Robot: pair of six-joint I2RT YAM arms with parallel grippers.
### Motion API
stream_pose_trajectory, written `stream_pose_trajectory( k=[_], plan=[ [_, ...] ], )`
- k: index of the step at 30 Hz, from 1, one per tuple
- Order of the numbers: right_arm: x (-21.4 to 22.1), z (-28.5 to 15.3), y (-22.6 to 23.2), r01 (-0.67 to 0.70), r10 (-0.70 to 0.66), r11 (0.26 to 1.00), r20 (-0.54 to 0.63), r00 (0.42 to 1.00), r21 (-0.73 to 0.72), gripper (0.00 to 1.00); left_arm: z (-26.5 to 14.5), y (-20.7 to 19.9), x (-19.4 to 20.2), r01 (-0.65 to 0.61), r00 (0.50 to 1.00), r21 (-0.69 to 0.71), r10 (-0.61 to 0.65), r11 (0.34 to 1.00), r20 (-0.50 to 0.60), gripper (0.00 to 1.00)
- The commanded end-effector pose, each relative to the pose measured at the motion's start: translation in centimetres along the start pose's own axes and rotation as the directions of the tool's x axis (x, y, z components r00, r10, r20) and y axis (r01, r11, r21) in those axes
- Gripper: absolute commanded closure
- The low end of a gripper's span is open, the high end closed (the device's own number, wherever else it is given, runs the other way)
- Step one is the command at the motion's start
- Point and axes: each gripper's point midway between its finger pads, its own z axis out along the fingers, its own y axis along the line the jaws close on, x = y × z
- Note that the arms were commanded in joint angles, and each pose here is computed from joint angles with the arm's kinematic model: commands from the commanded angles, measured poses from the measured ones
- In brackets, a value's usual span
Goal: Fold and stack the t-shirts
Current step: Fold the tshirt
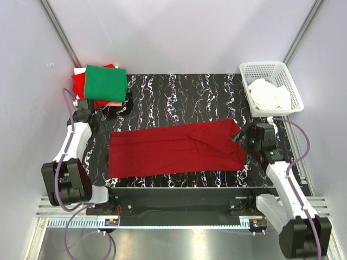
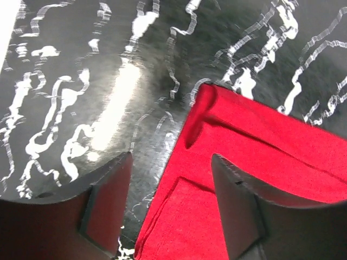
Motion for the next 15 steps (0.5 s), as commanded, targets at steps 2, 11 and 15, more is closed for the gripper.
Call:
stream_pose_trajectory(
  k=[2, 11, 15],
  plan=[
    [-0.3, -0.5, -0.5, -0.171, 0.169, 0.985, 0.065, 0.983, 0.016, 0.13, -0.9, 0.9, -1.3, 0.058, 0.993, -0.023, -0.056, 0.998, 0.102, 0.30],
    [5.6, 2.9, -0.1, -0.269, 0.263, 0.963, -0.205, 0.943, 0.000, 0.15, 0.1, -6.1, 0.3, -0.129, 0.991, 0.066, 0.127, 0.989, 0.032, 0.32],
    [6.9, 5.3, 0.1, -0.241, 0.245, 0.969, -0.299, 0.922, 0.053, 0.14, 1.8, -9.0, 2.6, -0.202, 0.977, 0.045, 0.204, 0.978, -0.060, 0.33]
  ],
)
